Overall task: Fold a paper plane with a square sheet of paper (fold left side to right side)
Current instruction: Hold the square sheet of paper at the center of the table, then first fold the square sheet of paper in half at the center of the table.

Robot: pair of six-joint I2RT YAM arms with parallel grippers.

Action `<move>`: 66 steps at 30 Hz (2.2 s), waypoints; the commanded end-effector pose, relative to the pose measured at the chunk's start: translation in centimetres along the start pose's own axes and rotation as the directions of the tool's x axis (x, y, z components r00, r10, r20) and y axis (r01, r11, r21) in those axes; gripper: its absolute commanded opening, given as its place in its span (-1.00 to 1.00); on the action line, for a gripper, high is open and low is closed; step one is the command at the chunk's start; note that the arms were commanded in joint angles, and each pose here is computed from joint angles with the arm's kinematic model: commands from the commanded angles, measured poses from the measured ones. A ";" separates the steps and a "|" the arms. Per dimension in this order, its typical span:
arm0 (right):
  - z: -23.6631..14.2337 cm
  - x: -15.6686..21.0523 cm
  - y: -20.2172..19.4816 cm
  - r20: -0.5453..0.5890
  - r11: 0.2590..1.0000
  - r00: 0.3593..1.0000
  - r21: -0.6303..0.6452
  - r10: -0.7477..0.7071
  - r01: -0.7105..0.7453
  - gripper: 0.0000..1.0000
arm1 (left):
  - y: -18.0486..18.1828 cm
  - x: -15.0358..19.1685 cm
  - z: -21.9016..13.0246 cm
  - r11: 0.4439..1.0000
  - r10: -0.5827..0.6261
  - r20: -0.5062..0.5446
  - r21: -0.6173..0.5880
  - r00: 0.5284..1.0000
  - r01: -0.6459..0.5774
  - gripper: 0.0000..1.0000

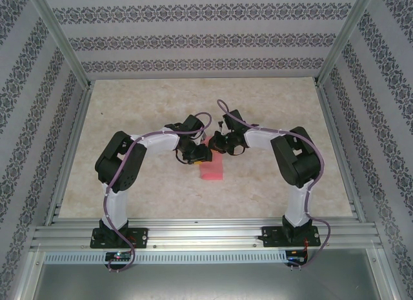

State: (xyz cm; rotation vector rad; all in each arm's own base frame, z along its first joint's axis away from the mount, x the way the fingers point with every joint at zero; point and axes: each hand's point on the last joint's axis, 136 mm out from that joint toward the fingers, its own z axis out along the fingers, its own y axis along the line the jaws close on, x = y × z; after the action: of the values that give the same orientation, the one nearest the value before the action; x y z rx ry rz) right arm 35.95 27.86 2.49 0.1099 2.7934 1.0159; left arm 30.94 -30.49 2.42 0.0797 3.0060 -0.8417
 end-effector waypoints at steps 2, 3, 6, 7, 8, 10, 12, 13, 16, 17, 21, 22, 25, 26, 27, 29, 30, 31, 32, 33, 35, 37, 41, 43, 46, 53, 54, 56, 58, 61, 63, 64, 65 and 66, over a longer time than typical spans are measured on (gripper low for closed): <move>1.1 0.3 -1.0 -0.021 0.999 1.000 0.053 0.008 -0.007 -0.75 | 2.7 2.0 1.6 0.996 0.003 -0.059 -0.086 0.998 -0.008 -0.10; 1.2 0.4 -1.3 -0.027 0.998 1.000 0.065 0.013 -0.012 -0.75 | 2.6 2.1 1.6 0.996 0.011 -0.060 -0.083 0.998 -0.016 -0.10; 1.7 0.9 -2.3 -0.048 0.995 0.998 0.095 0.029 -0.025 -0.75 | 2.3 2.4 1.5 0.996 0.048 -0.064 -0.070 0.997 -0.053 -0.09; 1.8 1.1 -2.5 -0.055 0.995 0.998 0.100 0.035 -0.029 -0.75 | 2.1 2.6 1.4 0.996 0.064 -0.065 -0.061 0.996 -0.068 -0.09; 1.9 1.1 -2.7 -0.057 0.994 0.998 0.105 0.036 -0.030 -0.75 | 1.9 2.7 1.3 0.995 0.077 -0.064 -0.051 0.995 -0.081 -0.08; 2.1 1.4 -2.9 -0.065 0.993 0.997 0.111 0.041 -0.034 -0.75 | 1.6 3.1 1.2 0.993 0.110 -0.062 -0.031 0.992 -0.112 -0.08; 2.2 1.5 -3.2 -0.071 0.992 0.996 0.118 0.047 -0.038 -0.75 | 1.3 3.6 1.1 0.990 0.138 -0.061 -0.011 0.989 -0.139 -0.08; 2.2 1.6 -3.2 -0.076 0.992 0.996 0.120 0.047 -0.038 -0.75 | 1.2 3.9 1.1 0.988 0.153 -0.060 0.001 0.986 -0.153 -0.07; 2.4 1.8 -3.5 -0.084 0.991 0.995 0.129 0.053 -0.042 -0.75 | 0.5 4.6 0.9 0.979 0.200 -0.051 0.039 0.978 -0.198 -0.06; 2.4 1.9 -3.6 -0.086 0.991 0.995 0.131 0.052 -0.041 -0.75 | 0.3 4.8 0.9 0.976 0.214 -0.046 0.050 0.976 -0.212 -0.06; 2.6 2.1 -3.8 -0.093 0.990 0.994 0.134 0.056 -0.043 -0.76 | -0.2 5.6 1.1 0.968 0.243 -0.045 0.080 0.969 -0.239 -0.05; 2.6 2.1 -3.8 -0.094 0.990 0.994 0.134 0.056 -0.043 -0.76 | -0.2 5.8 1.1 0.967 0.247 -0.047 0.083 0.968 -0.242 -0.05; 2.7 2.1 -3.8 -0.096 0.990 0.994 0.135 0.056 -0.043 -0.76 | -0.2 6.4 1.4 0.964 0.255 -0.058 0.088 0.965 -0.250 -0.05; 2.7 2.2 -3.8 -0.099 0.990 0.993 0.137 0.057 -0.043 -0.76 | -0.3 6.6 1.4 0.963 0.258 -0.060 0.090 0.964 -0.252 -0.04; 2.7 2.2 -3.8 -0.098 0.990 0.994 0.138 0.056 -0.043 -0.76 | -0.3 6.8 1.5 0.963 0.261 -0.062 0.092 0.963 -0.255 -0.04; 2.7 2.3 -4.0 -0.100 0.989 0.993 0.142 0.059 -0.044 -0.76 | -0.5 7.1 1.5 0.960 0.268 -0.062 0.099 0.961 -0.262 -0.03; 2.7 2.3 -4.0 -0.100 0.989 0.993 0.142 0.059 -0.044 -0.76 | -0.7 7.2 1.4 0.958 0.276 -0.061 0.104 0.959 -0.269 -0.02; 2.7 2.3 -4.0 -0.101 0.989 0.993 0.143 0.058 -0.043 -0.76 | -0.9 7.3 1.4 0.955 0.283 -0.059 0.110 0.957 -0.275 -0.01; 2.8 2.3 -4.0 -0.102 0.989 0.993 0.144 0.059 -0.044 -0.76 | -1.0 7.4 1.3 0.953 0.288 -0.058 0.114 0.956 -0.281 -0.01; 2.8 2.4 -4.1 -0.103 0.989 0.993 0.145 0.060 -0.045 -0.76 | -1.1 7.6 1.3 0.951 0.295 -0.058 0.118 0.954 -0.287 0.00; 2.8 2.4 -4.2 -0.104 0.988 0.993 0.148 0.061 -0.045 -0.76 | -1.4 7.9 1.2 0.946 0.308 -0.056 0.126 0.950 -0.299 0.00; 2.8 2.4 -4.2 -0.106 0.988 0.993 0.148 0.059 -0.043 -0.76 | -1.6 8.1 1.1 0.942 0.316 -0.054 0.134 0.947 -0.307 0.01; 2.9 2.5 -4.2 -0.108 0.988 0.992 0.148 0.060 -0.043 -0.76 | -1.8 8.5 1.1 0.938 0.326 -0.052 0.143 0.944 -0.316 0.02; 2.9 2.5 -4.2 -0.108 0.988 0.992 0.147 0.058 -0.042 -0.76 | -1.9 8.8 1.3 0.937 0.329 -0.058 0.147 0.943 -0.318 0.02; 2.9 2.5 -4.2 -0.110 0.988 0.992 0.147 0.058 -0.041 -0.76 | -2.0 9.4 1.4 0.935 0.334 -0.067 0.152 0.940 -0.321 0.02; 2.9 2.5 -4.2 -0.111 0.989 0.992 0.146 0.053 -0.037 -0.76 | -3.1 10.3 1.0 0.915 0.370 -0.044 0.191 0.928 -0.356 0.06; 2.9 2.6 -4.2 -0.113 0.989 0.992 0.146 0.055 -0.038 -0.76 | -3.3 10.3 0.8 0.911 0.378 -0.037 0.196 0.925 -0.364 0.07; 2.9 2.5 -4.2 -0.112 0.989 0.992 0.143 0.051 -0.035 -0.76 | -3.4 10.4 0.7 0.907 0.383 -0.030 0.200 0.923 -0.370 0.07; 2.9 2.5 -4.2 -0.112 0.989 0.992 0.142 0.051 -0.035 -0.76 | -3.4 10.5 0.8 0.907 0.382 -0.029 0.204 0.924 -0.369 0.06; 2.9 2.6 -4.1 -0.114 0.990 0.992 0.139 0.048 -0.032 -0.76 | -3.5 10.7 0.9 0.905 0.386 -0.031 0.208 0.922 -0.371 0.07; 2.9 2.6 -4.1 -0.114 0.990 0.992 0.140 0.047 -0.031 -0.76 | -3.6 10.9 0.9 0.903 0.391 -0.030 0.208 0.920 -0.377 0.07; 2.9 2.6 -4.1 -0.115 0.990 0.992 0.139 0.047 -0.031 -0.76 | -3.6 11.0 0.8 0.902 0.394 -0.030 0.208 0.919 -0.379 0.07; 2.9 2.6 -4.1 -0.114 0.990 0.992 0.138 0.045 -0.029 -0.76 | -3.7 11.1 0.7 0.900 0.396 -0.029 0.208 0.918 -0.382 0.07; 2.8 2.6 -4.1 -0.115 0.990 0.992 0.139 0.046 -0.030 -0.76 | -3.7 11.3 0.6 0.898 0.399 -0.026 0.212 0.917 -0.385 0.07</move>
State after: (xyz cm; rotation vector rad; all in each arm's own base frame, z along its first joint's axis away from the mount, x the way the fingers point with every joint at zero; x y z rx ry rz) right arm 35.21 28.46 1.15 0.0810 2.8734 1.0285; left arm 22.42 -33.33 3.29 0.6309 2.7608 -1.0458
